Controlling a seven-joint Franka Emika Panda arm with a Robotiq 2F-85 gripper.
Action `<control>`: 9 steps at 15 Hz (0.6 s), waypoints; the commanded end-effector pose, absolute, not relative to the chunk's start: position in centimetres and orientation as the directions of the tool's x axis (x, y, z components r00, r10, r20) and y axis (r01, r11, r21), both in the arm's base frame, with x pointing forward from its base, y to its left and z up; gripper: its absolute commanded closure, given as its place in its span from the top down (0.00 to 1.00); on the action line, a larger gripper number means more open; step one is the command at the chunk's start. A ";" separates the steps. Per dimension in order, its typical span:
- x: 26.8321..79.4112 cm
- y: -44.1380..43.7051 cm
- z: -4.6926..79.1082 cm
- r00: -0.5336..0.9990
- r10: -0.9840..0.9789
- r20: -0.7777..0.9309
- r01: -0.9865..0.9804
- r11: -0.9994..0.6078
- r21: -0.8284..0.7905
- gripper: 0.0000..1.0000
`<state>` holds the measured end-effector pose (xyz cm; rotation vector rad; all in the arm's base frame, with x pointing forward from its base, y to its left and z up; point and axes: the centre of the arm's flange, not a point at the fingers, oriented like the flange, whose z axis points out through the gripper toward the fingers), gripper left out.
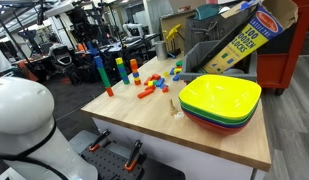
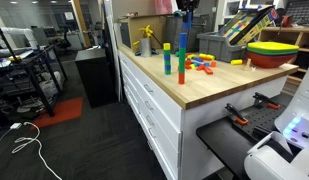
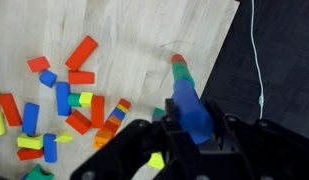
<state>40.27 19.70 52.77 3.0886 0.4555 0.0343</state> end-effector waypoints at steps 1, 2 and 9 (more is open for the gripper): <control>40.6 20.7 53.4 0.965 0.262 -0.003 0.262 -0.965 0.027 0.08; 40.6 20.9 53.4 0.965 0.263 -0.002 0.263 -0.965 0.027 0.08; 40.8 21.7 53.2 0.963 0.269 -0.008 0.269 -0.963 0.019 0.08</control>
